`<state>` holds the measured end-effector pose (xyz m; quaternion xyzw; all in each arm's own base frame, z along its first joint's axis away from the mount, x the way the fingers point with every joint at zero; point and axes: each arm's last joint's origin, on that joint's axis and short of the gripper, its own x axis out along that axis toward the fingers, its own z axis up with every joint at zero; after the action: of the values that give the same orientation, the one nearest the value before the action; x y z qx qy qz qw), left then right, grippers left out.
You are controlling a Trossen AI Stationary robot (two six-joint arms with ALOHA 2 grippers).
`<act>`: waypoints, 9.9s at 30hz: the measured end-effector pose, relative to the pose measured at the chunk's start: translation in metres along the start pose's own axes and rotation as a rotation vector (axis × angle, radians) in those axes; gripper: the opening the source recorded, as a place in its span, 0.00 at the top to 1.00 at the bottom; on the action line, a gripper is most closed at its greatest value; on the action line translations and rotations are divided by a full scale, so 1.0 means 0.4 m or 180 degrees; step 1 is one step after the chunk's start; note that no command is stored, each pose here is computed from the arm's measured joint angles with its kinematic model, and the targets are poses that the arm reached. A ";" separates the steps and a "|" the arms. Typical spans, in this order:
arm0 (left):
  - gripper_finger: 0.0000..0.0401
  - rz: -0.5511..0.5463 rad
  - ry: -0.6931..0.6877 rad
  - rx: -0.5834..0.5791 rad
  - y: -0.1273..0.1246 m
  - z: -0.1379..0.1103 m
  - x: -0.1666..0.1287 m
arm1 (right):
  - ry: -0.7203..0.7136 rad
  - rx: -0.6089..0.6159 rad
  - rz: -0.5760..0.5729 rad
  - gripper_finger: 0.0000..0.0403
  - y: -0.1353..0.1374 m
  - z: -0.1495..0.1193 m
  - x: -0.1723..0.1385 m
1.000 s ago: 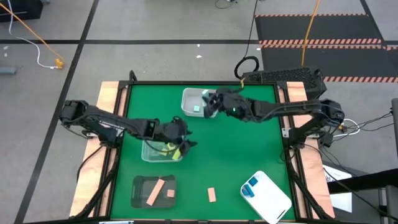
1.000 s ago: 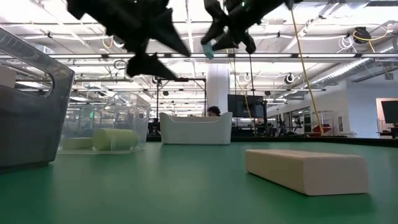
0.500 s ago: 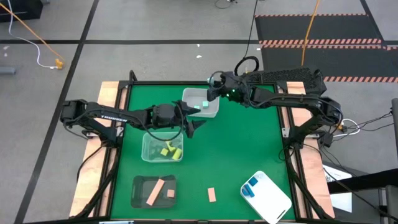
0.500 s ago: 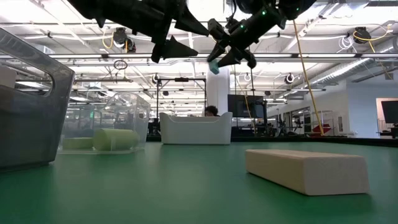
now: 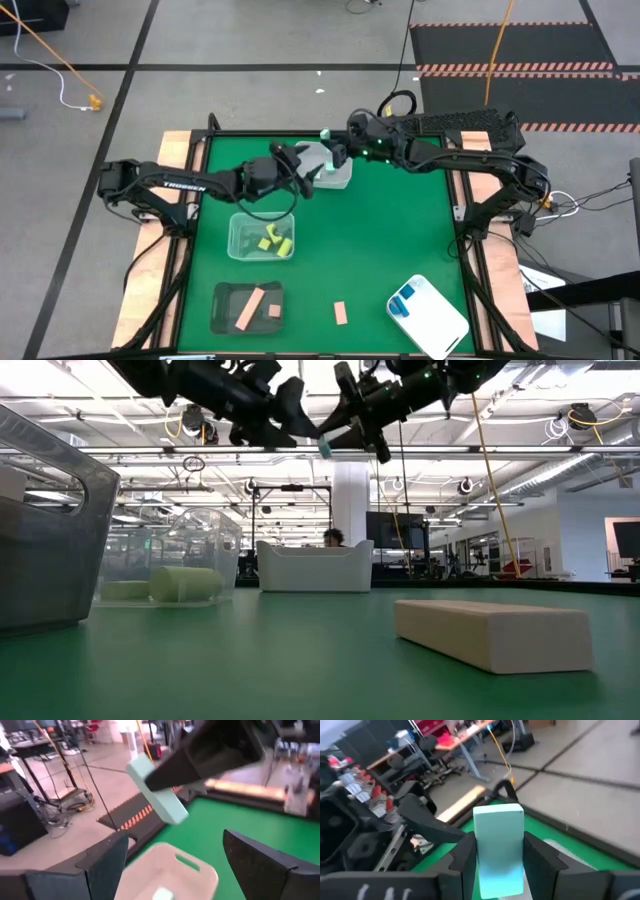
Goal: Sort & place blocks by color
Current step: Put the light blue rectangular block into the top white bin, then put the light brown block into the top black bin
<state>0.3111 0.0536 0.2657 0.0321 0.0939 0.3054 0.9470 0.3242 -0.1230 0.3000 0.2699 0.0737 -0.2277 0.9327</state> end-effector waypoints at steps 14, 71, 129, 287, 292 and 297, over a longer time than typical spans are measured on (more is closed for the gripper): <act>0.19 0.0150 -0.0456 -0.0716 0.042 0.036 0.015 | -0.0475 -0.0670 0.0301 0.71 0.040 0.026 -0.005; 0.84 0.0112 0.0833 -0.1206 0.105 -0.114 0.102 | 0.1553 -0.0891 -0.0387 0.52 -0.016 -0.093 -0.164; 0.62 -0.2311 0.0974 -0.2435 -0.337 -0.029 -0.243 | 0.1636 -0.2488 0.1280 0.55 0.419 -0.584 -0.244; 0.62 -0.3261 0.2241 -0.1896 -0.430 -0.099 -0.436 | 0.2234 -0.4504 0.2411 0.40 0.506 -0.616 -0.116; 0.62 -0.3355 0.2425 -0.2152 -0.446 -0.098 -0.481 | 0.2348 -0.4376 0.2810 0.42 0.497 -0.648 -0.091; 0.62 -0.3225 0.2319 -0.2403 -0.455 -0.094 -0.510 | 0.2313 -0.4339 0.2918 0.44 0.486 -0.637 -0.068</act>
<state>0.2454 -0.2133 0.2397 -0.4478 0.2948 -0.1676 0.8273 0.3865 0.1702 0.1835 -0.2839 0.3684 0.3596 0.8089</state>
